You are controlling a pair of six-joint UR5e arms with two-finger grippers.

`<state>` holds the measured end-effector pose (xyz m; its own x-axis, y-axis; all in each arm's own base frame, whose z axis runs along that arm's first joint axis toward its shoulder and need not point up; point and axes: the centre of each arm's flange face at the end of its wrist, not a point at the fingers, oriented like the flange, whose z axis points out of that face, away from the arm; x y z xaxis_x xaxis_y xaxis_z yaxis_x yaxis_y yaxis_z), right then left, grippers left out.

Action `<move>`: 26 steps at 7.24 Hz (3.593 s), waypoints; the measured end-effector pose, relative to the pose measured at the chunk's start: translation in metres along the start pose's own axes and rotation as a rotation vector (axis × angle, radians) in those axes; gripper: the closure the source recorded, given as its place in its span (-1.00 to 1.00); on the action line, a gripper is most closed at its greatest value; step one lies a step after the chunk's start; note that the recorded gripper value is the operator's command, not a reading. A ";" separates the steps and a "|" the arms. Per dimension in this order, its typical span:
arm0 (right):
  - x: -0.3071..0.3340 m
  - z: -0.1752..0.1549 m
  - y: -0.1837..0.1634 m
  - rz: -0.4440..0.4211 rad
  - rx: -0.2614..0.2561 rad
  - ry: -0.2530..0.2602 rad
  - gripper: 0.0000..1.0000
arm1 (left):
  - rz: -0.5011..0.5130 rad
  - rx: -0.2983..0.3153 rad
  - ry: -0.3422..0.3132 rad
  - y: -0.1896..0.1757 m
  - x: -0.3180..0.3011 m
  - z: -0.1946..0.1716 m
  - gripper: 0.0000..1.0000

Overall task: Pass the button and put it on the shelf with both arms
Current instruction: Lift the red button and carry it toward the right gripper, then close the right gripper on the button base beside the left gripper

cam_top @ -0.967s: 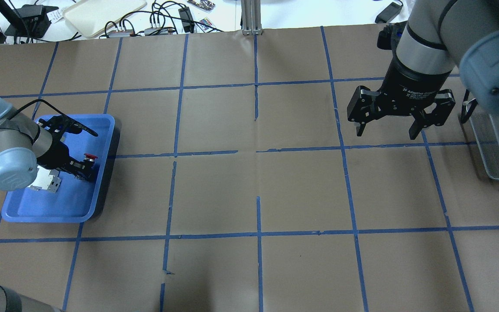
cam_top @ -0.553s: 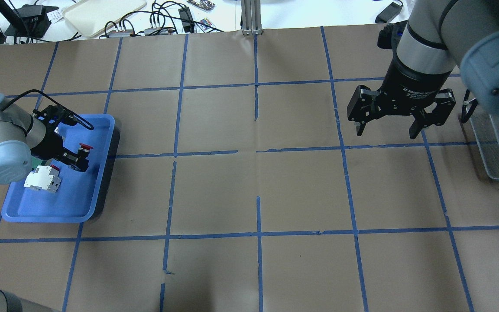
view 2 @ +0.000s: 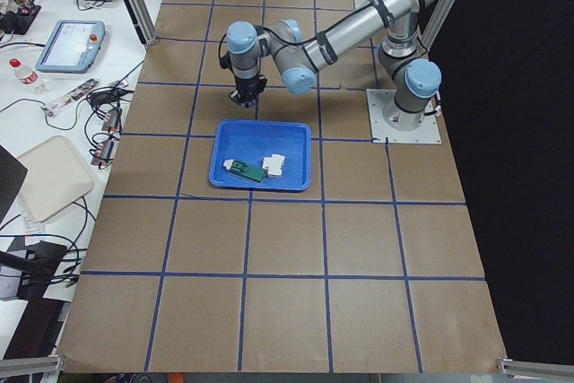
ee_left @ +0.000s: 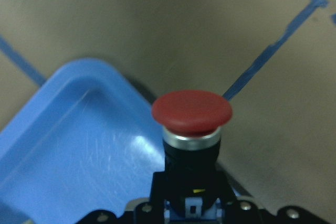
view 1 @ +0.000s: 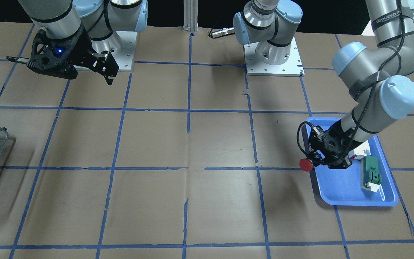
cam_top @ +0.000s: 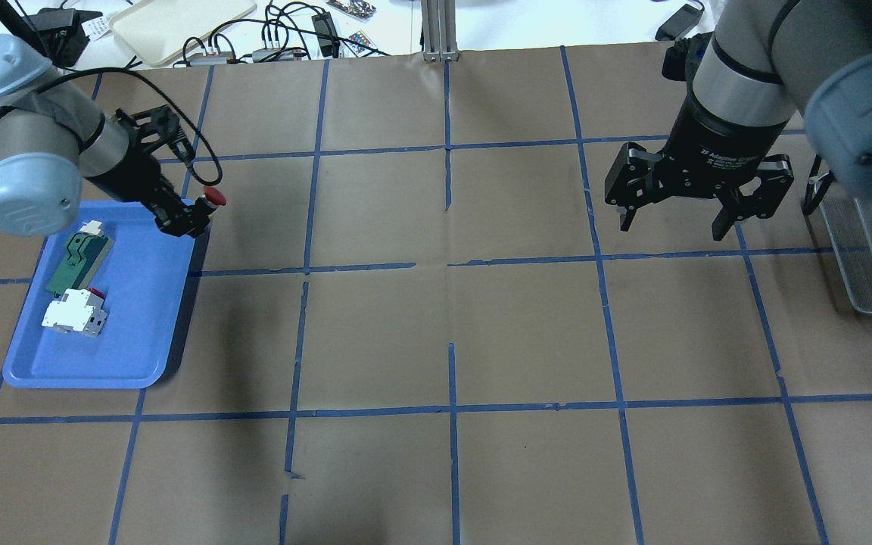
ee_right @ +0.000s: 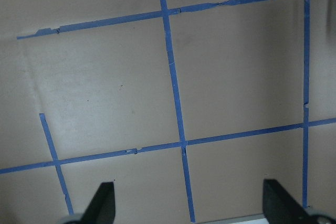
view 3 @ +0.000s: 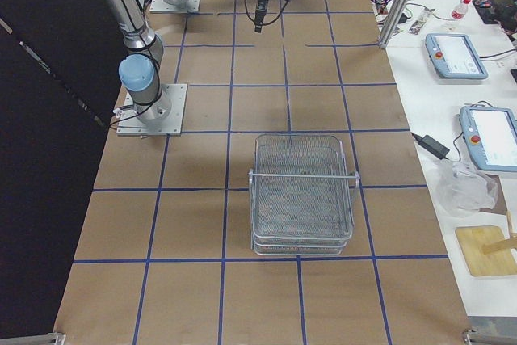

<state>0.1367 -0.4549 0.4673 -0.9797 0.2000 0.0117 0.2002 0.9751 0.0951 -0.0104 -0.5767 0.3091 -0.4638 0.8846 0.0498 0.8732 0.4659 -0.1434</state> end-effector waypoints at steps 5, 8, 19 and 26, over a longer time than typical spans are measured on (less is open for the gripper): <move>0.040 -0.009 -0.047 0.453 -0.137 -0.505 -1.00 | 0.361 0.202 0.029 -0.188 0.137 -0.065 1.00; 0.031 -0.017 -0.053 0.784 -0.337 -0.742 -1.00 | 0.475 0.330 0.003 -0.237 0.197 -0.089 1.00; 0.015 -0.007 -0.051 1.002 -0.494 -0.827 -1.00 | 0.445 0.460 -0.050 -0.285 0.259 -0.106 1.00; 0.005 0.004 -0.050 1.020 -0.536 -0.839 -0.49 | 0.433 0.476 -0.060 -0.287 0.259 -0.106 1.00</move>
<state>0.1222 -0.5027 0.4587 -0.0781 0.9619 -0.2622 0.5909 0.2564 0.7649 -0.3652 -0.4787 0.4679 -0.1045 0.9809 -0.1643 0.8274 -0.0059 -0.5615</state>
